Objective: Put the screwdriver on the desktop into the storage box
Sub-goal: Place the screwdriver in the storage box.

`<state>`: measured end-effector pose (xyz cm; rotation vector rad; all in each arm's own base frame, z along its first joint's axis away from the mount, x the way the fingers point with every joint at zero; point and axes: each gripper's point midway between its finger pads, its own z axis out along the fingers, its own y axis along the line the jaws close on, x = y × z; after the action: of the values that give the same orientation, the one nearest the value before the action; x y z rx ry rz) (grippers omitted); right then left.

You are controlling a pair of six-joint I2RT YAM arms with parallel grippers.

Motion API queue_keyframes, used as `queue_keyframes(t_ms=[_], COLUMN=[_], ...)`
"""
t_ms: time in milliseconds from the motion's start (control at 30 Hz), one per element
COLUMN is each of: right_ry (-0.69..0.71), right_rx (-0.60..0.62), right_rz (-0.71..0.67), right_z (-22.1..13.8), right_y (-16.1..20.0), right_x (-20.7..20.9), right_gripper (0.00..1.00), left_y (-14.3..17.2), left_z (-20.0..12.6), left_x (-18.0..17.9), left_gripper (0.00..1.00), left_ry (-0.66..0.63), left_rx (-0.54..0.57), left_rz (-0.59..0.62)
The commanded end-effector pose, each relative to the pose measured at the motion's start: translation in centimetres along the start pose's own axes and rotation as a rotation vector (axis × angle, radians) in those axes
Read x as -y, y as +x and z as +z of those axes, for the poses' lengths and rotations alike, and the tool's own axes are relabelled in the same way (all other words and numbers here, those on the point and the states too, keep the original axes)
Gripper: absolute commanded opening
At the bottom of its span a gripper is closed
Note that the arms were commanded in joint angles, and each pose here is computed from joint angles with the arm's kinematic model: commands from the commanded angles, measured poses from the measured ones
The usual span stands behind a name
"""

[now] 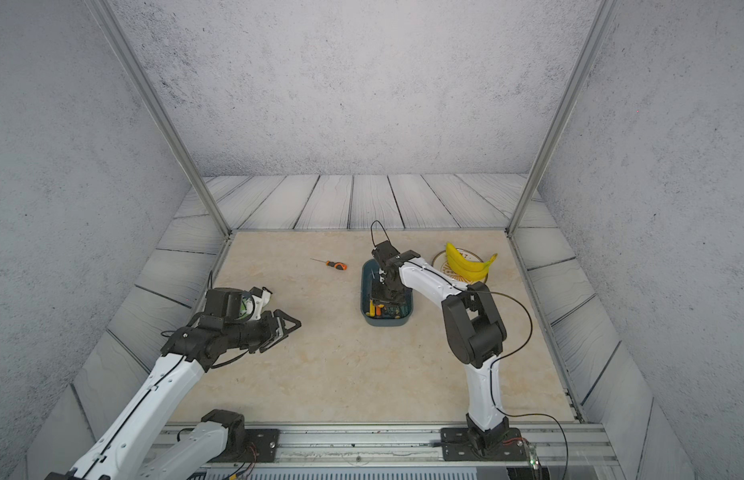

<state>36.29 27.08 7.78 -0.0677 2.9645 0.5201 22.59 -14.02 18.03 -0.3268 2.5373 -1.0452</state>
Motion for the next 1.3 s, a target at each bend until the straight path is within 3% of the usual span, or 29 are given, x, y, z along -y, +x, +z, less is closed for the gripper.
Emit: queue_keyframes(t_ms=[0,300,600,733,933,1267], right_ry=[-0.037,-0.087,-0.168,-0.266,-0.383,-0.324], right_rx=[0.045,0.094,0.230,0.298,0.330,0.380], right_rz=[-0.022,-0.044,-0.125,-0.180,-0.136,-0.184], right_z=[-1.9,-4.1,-9.9,-12.5,-14.2,-15.9], right_y=[-0.9,-1.1,-0.1,1.3,3.6,8.2], right_x=[-1.1,-2.2,-3.4,-4.3,-3.5,-0.2], right_gripper=[0.99,0.99,0.99,1.00,0.99,0.87], left_y=[-0.1,-0.5,-2.3,-3.6,-6.3,-11.3], left_z=[0.1,0.2,1.0,1.7,3.5,7.4], left_x=[0.0,0.0,-0.3,-0.3,-0.2,-0.2], left_gripper=[0.64,0.64,0.64,0.64,0.65,0.63], left_ry=[0.006,-0.001,-0.052,-0.081,-0.119,-0.194], left_rx=[0.000,0.010,0.034,0.037,0.049,0.052], left_rz=[-0.010,-0.023,-0.046,-0.061,-0.069,-0.091])
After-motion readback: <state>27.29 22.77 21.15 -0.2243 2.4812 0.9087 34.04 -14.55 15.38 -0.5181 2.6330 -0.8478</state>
